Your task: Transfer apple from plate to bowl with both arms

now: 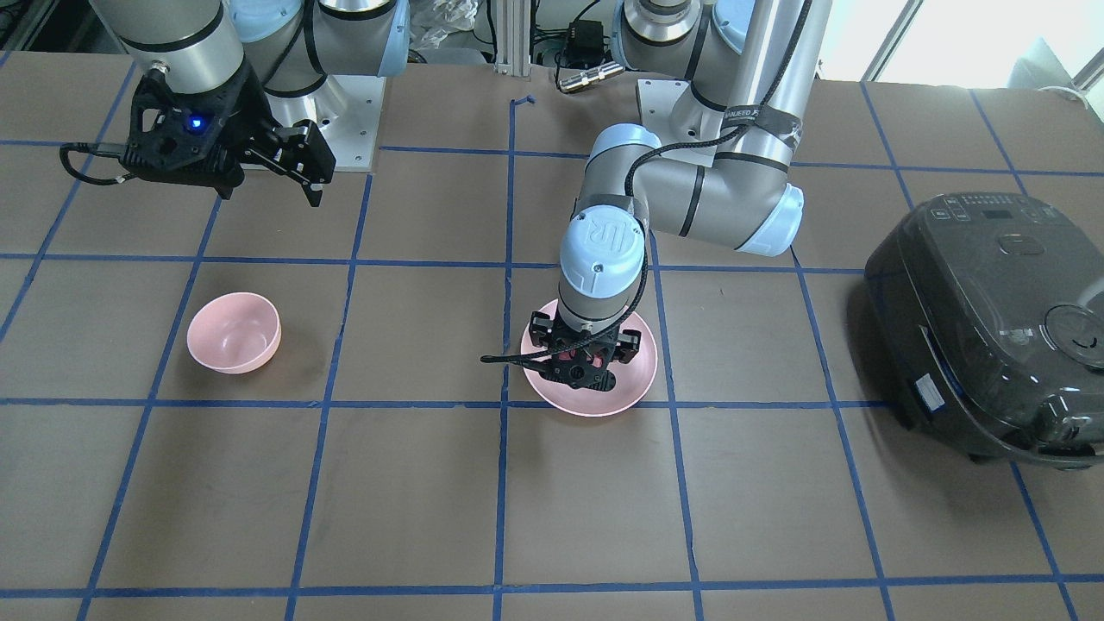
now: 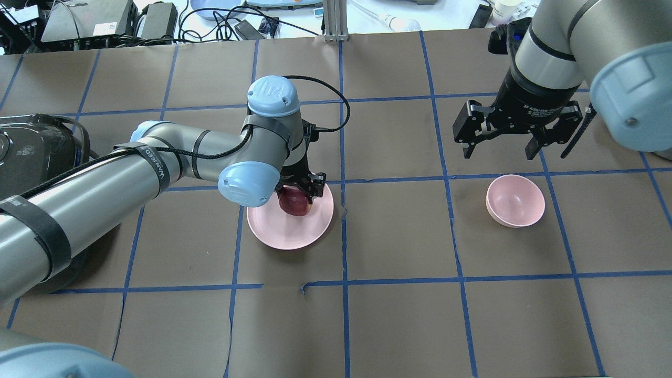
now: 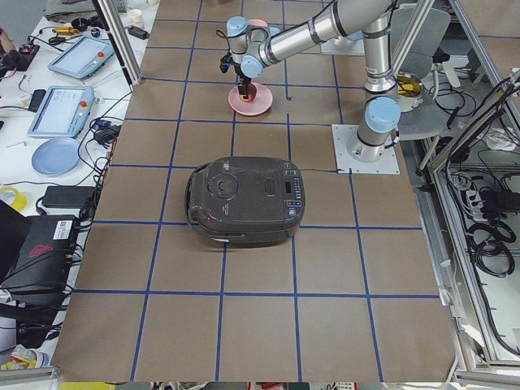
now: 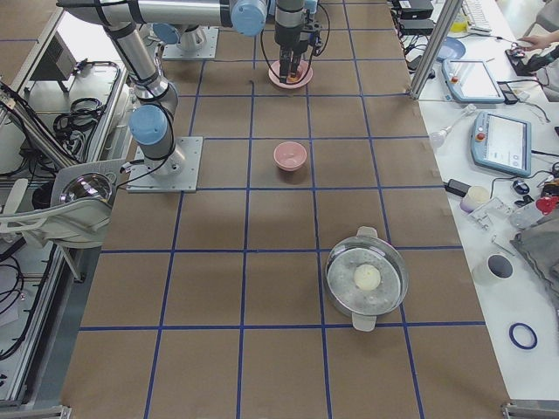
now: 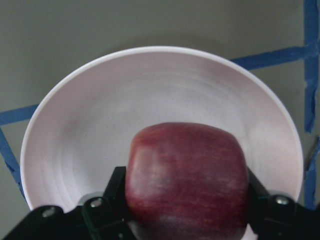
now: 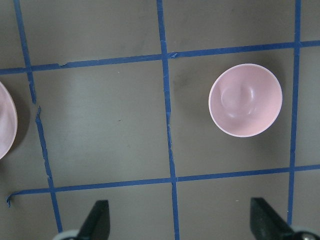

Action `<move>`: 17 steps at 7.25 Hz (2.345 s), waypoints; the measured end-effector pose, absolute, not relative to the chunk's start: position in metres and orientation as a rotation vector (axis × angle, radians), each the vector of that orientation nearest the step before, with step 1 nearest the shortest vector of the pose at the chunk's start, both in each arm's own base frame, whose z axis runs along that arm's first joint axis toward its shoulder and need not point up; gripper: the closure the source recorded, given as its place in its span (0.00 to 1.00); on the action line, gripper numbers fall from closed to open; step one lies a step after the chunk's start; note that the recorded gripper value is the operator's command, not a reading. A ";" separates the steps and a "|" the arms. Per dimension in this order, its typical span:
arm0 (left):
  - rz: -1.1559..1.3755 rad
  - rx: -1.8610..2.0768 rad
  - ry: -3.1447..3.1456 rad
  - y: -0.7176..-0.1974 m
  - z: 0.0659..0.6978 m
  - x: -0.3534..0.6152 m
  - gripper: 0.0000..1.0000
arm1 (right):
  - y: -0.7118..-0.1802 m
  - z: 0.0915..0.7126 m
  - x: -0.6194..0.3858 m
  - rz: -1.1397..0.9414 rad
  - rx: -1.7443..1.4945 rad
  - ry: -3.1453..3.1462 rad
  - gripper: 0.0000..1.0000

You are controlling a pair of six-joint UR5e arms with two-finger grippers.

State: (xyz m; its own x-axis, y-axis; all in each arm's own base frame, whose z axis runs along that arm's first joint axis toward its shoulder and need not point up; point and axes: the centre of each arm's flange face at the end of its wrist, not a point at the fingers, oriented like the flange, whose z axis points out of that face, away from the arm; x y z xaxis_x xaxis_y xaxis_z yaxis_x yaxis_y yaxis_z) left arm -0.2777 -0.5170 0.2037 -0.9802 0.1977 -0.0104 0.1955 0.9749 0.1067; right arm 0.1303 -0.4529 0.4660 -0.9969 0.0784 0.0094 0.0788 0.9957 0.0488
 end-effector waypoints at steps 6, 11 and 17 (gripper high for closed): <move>-0.071 -0.044 3.160 -0.541 0.282 -0.294 0.85 | -0.513 0.376 -0.020 -0.225 -0.146 -3.179 0.00; -0.158 -0.466 3.174 -0.524 0.331 -0.368 0.85 | -0.506 0.232 -0.034 -0.342 -0.001 -3.205 0.00; -0.126 -0.605 3.154 -0.510 0.325 -0.396 0.85 | -0.504 0.195 -0.041 -0.373 -0.038 -3.208 1.00</move>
State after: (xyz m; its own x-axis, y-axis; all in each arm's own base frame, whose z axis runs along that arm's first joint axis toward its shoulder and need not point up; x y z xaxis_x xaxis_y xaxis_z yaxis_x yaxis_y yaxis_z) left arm -0.3961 -0.5105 0.3247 -0.9267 -0.3660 0.0851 -0.3716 0.9262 -0.0631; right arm -0.0413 -0.5036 0.1953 -0.9958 0.0336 -0.0850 0.0132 0.9731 0.2299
